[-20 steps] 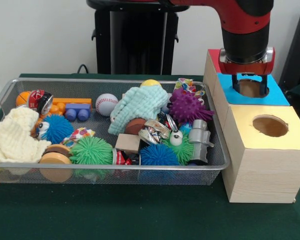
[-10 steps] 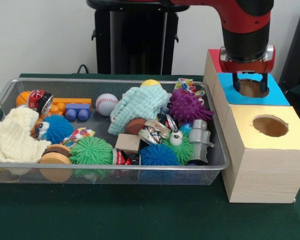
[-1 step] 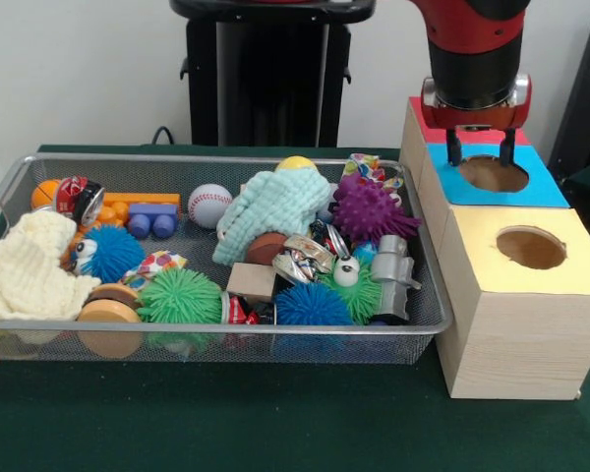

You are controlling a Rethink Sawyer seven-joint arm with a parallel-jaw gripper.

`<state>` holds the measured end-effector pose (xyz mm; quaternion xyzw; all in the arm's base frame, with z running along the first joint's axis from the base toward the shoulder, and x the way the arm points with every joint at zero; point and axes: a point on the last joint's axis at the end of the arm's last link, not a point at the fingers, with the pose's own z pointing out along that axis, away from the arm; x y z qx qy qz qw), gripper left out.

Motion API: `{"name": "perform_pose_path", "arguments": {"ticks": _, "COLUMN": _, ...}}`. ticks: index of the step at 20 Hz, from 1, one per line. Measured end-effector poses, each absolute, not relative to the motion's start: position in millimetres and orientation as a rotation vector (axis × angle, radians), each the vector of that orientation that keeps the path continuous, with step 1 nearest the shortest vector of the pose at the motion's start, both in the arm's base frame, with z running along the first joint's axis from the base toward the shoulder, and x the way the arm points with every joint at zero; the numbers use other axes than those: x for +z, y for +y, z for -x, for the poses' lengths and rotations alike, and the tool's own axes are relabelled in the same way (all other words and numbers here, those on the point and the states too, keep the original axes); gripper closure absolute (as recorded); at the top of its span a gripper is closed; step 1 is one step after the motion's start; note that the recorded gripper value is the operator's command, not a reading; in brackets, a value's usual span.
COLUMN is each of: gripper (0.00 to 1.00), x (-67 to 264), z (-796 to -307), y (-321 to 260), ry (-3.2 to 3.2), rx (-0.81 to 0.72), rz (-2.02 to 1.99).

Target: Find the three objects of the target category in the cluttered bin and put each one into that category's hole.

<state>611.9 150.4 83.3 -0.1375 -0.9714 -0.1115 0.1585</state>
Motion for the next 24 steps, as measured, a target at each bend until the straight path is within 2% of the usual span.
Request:
{"name": "perform_pose_path", "arguments": {"ticks": 12, "gripper": 0.00, "x": 76.0, "z": -633.2, "y": 100.4, "ry": -3.051, "rx": -0.036, "rz": 0.306}}
{"name": "perform_pose_path", "arguments": {"ticks": 23, "gripper": 0.00, "x": 38.1, "z": -668.4, "y": 70.9, "ry": -3.397, "rx": 0.191, "rz": 0.336}}
{"name": "perform_pose_path", "arguments": {"ticks": 24, "gripper": 1.00, "x": 35.7, "z": -667.1, "y": 70.6, "ry": -3.392, "rx": 0.191, "rz": 0.336}}
